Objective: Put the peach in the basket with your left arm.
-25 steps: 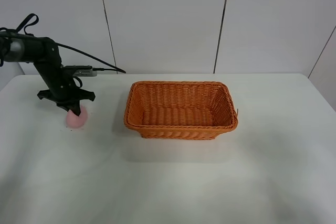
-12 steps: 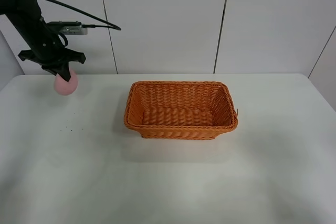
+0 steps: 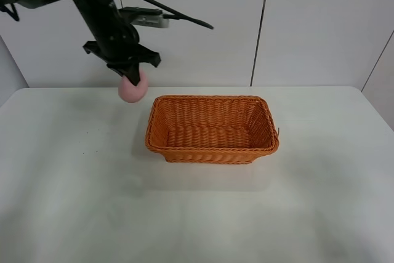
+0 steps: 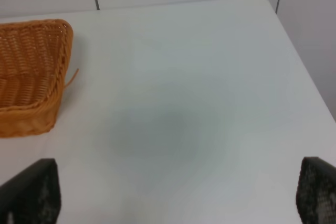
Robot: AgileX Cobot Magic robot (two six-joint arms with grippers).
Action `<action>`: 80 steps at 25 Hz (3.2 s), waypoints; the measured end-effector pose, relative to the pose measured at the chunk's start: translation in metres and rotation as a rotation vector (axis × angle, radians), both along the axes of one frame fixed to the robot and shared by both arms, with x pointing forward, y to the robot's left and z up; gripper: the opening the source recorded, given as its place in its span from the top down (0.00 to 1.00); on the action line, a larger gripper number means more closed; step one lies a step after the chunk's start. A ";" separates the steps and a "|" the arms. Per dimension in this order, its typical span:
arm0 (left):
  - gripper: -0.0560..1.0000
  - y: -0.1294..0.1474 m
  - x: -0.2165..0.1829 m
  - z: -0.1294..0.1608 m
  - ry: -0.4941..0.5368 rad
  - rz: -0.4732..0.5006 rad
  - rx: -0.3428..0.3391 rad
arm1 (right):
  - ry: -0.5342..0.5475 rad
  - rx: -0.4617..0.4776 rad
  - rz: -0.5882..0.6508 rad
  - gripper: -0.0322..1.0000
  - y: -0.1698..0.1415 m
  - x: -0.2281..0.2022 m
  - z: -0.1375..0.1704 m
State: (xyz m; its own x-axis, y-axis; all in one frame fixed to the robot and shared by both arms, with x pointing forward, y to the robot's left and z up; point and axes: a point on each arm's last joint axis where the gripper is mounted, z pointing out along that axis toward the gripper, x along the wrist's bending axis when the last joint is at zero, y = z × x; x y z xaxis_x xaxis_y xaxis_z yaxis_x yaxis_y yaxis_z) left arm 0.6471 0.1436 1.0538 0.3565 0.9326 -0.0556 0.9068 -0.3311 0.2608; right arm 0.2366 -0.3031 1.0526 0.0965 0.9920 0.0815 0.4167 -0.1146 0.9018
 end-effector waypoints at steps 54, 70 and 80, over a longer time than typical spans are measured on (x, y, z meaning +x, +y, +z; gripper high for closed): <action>0.10 0.003 0.053 -0.032 0.012 0.032 -0.017 | 0.000 0.000 0.000 0.30 0.000 0.000 0.000; 0.11 0.145 0.062 -0.047 0.089 0.322 0.048 | 0.000 0.000 0.000 0.30 0.000 0.000 0.000; 0.12 0.146 -0.026 -0.012 0.172 0.325 0.053 | 0.000 0.000 0.000 0.30 0.000 0.000 0.000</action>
State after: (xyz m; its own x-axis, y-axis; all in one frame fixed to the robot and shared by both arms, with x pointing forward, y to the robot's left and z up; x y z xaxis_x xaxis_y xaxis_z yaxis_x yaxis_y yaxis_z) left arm 0.6215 0.2900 1.0416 0.0308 0.9988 -0.0379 0.9960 -0.0275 0.0855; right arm 0.2366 -0.3031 1.0526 0.0965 0.9920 0.0815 0.4167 -0.1146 0.9018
